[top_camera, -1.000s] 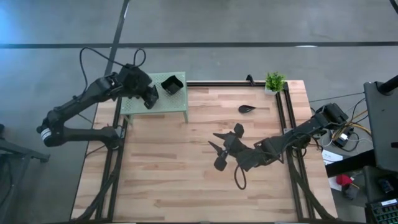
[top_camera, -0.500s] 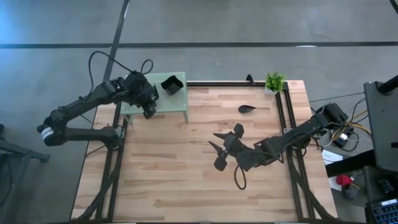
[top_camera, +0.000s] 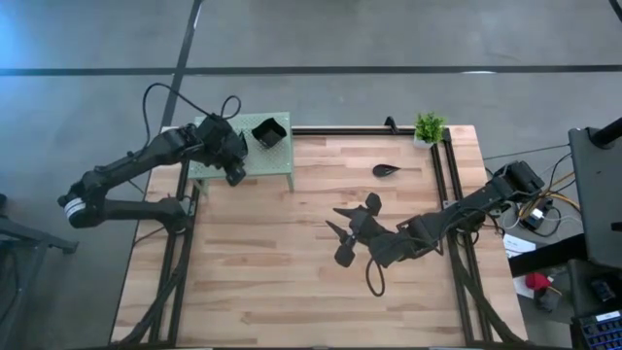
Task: Pick & Place Mini shaped plates
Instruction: Stack the black drop-shaped plate on top of the black drop-shaped plate on the shelf
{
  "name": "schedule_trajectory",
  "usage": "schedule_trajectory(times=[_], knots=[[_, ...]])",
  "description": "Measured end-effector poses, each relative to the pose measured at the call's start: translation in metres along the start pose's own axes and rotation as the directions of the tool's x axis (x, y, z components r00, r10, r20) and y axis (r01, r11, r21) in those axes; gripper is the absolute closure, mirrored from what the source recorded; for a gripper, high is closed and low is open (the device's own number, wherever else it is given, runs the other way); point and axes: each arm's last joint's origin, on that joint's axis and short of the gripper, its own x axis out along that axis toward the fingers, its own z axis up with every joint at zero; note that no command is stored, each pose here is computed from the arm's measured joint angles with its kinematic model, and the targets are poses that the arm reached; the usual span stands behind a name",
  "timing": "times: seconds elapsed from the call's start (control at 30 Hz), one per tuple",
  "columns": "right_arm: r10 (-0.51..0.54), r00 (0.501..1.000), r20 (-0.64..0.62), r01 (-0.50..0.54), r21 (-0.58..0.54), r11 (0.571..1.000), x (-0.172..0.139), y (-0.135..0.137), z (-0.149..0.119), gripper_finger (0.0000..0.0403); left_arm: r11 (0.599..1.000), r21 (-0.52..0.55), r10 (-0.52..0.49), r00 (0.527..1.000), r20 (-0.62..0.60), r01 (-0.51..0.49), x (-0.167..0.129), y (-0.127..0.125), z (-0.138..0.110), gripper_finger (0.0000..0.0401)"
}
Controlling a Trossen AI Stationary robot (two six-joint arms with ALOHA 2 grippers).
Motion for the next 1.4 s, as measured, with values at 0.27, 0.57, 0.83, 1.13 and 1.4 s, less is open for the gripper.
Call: schedule_trajectory(times=[0.27,0.57,0.83,1.13,1.4], knots=[[0.0,1.0,-0.001,0.0,0.002,1.0,0.0,0.0,0.0,0.0234,0.998,-0.024,0.066,0.997,0.031,-0.065,-0.001,0.002,0.003,0.0345],[-0.091,0.99,-0.11,0.097,0.055,0.994,0.011,-0.026,-0.004,0.0234,1.0,0.014,-0.017,0.995,0.097,0.015,-0.013,-0.011,0.001,0.0348],[-0.274,0.855,-0.441,0.352,0.106,0.93,0.039,-0.093,-0.02,0.0234,0.981,0.163,-0.139,0.963,0.229,0.103,-0.033,-0.038,0.0,0.035],[-0.328,0.642,-0.693,0.527,0.088,0.845,0.067,-0.17,-0.031,0.0234,0.944,0.291,-0.24,0.931,0.275,0.158,-0.036,-0.059,0.003,0.0349],[-0.325,0.502,-0.802,0.591,0.043,0.806,0.076,-0.232,-0.053,0.0243,0.936,0.309,-0.255,0.931,0.261,0.17,-0.032,-0.064,0.004,0.0353]])
